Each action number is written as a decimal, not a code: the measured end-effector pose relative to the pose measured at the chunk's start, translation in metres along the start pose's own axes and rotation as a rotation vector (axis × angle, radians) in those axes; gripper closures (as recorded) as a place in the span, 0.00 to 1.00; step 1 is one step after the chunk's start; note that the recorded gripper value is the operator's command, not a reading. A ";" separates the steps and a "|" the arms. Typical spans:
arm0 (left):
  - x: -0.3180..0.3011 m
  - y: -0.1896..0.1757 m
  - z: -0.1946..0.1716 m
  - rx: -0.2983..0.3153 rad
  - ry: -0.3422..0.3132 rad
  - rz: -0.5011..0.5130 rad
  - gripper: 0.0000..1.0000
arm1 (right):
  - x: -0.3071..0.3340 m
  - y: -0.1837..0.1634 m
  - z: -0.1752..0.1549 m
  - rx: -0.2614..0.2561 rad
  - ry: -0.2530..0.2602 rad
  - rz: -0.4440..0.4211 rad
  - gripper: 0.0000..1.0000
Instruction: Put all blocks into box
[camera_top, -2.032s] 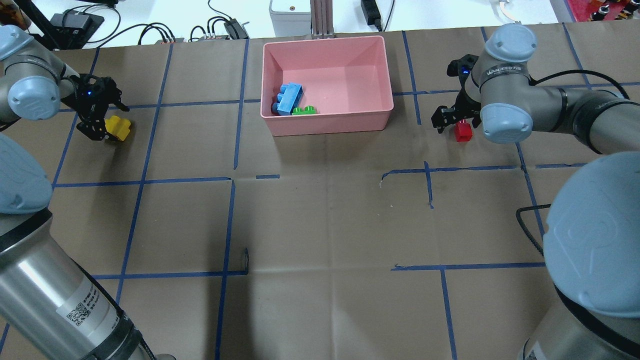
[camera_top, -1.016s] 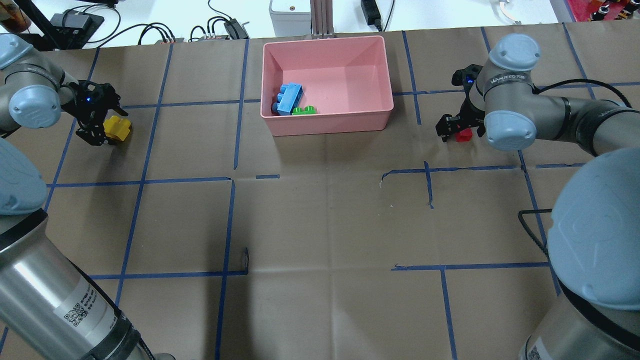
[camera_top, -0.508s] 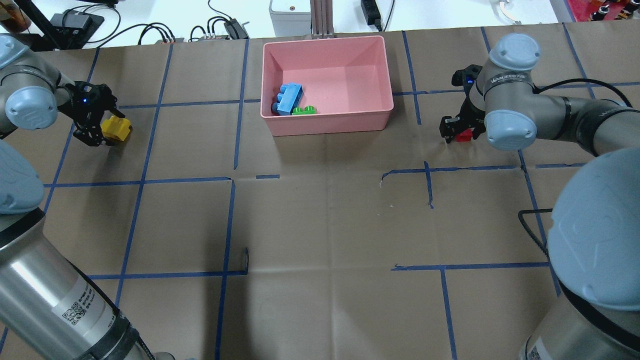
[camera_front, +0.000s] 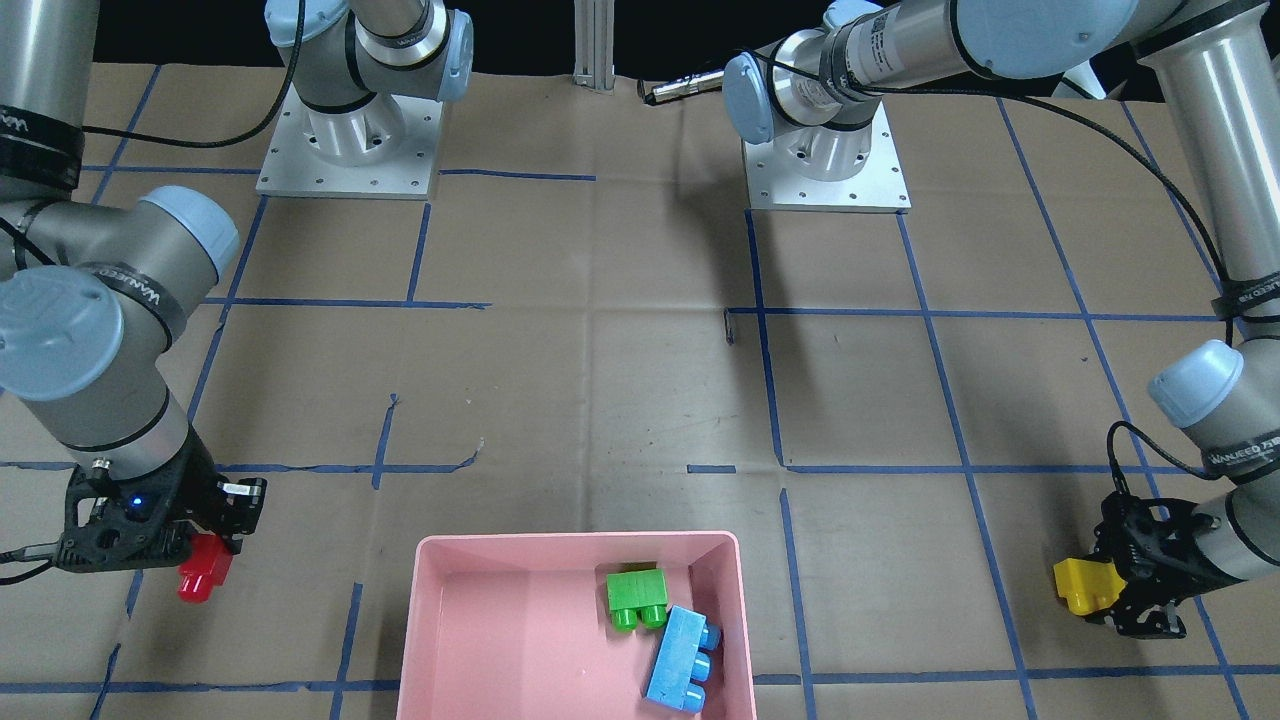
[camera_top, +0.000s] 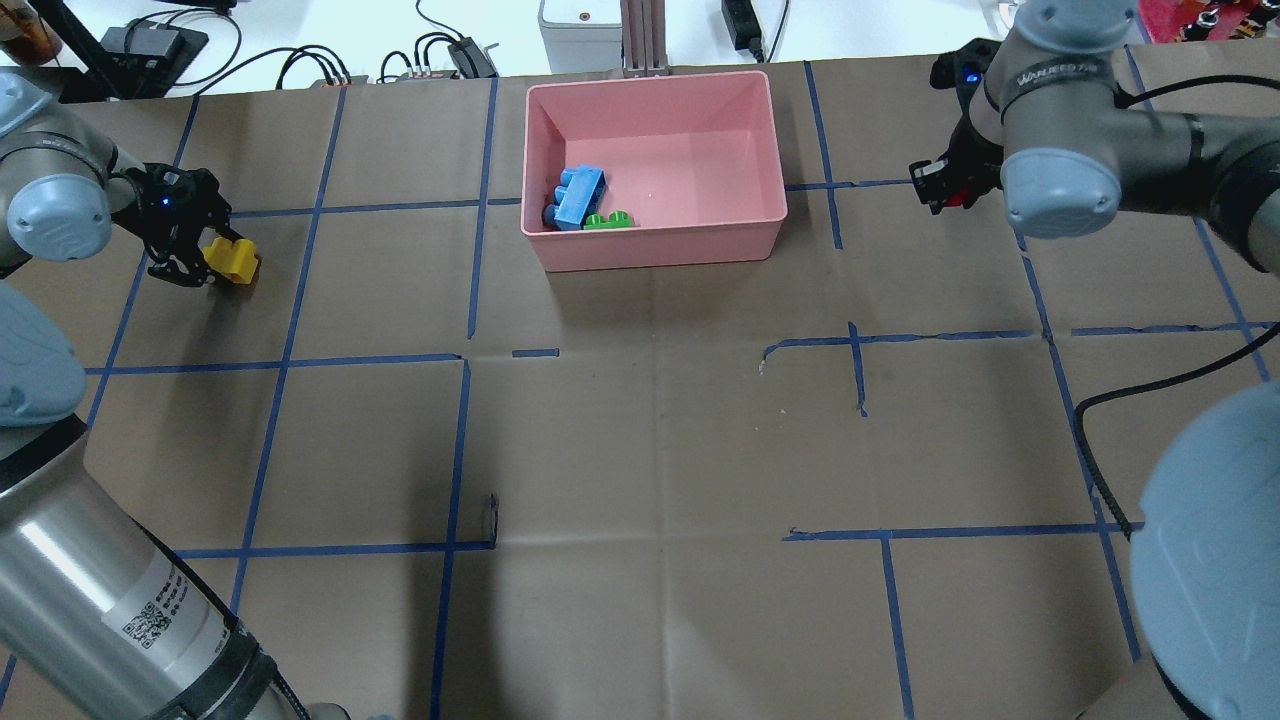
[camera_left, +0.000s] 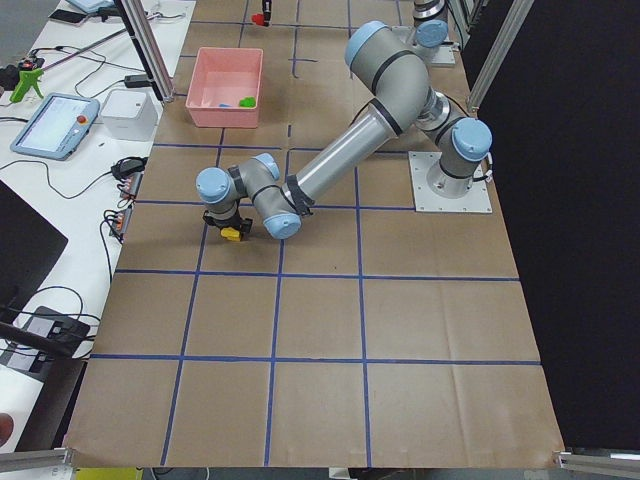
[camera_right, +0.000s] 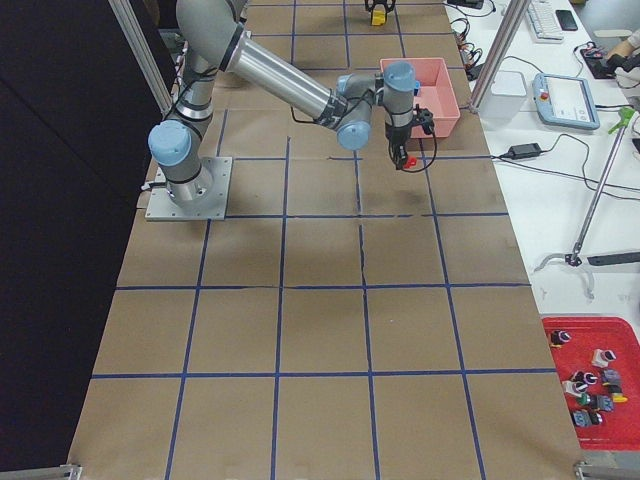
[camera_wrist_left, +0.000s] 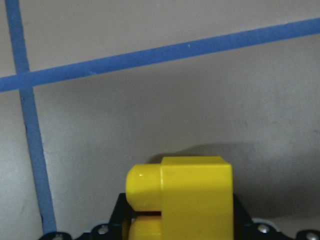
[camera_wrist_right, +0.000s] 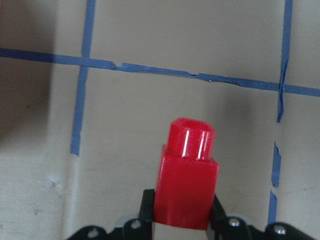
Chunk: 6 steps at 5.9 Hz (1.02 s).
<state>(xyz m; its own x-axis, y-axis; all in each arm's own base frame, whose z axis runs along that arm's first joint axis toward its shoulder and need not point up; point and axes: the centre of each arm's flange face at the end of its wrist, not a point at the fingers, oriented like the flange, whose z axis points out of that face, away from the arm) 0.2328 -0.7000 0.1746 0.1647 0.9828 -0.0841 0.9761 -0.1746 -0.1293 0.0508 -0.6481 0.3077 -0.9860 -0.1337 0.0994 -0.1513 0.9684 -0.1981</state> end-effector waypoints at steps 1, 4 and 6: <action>-0.002 0.000 -0.006 -0.010 -0.007 -0.003 0.69 | -0.037 -0.017 -0.036 0.037 -0.006 -0.055 0.98; -0.012 -0.016 -0.105 -0.054 -0.044 -0.097 0.75 | -0.188 -0.078 -0.034 0.160 -0.154 -0.191 0.98; -0.016 -0.036 -0.166 -0.038 -0.003 -0.273 0.75 | -0.242 -0.102 -0.018 0.213 -0.212 -0.201 0.27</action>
<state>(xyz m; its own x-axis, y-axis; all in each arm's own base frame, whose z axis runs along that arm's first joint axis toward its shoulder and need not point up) 0.2187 -0.6998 0.3443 -0.1059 0.9929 -0.0543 0.9889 0.0995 -0.1101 0.3062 -0.7110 0.3211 -0.9242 -0.3796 -0.0429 -0.3331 0.8558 -0.3957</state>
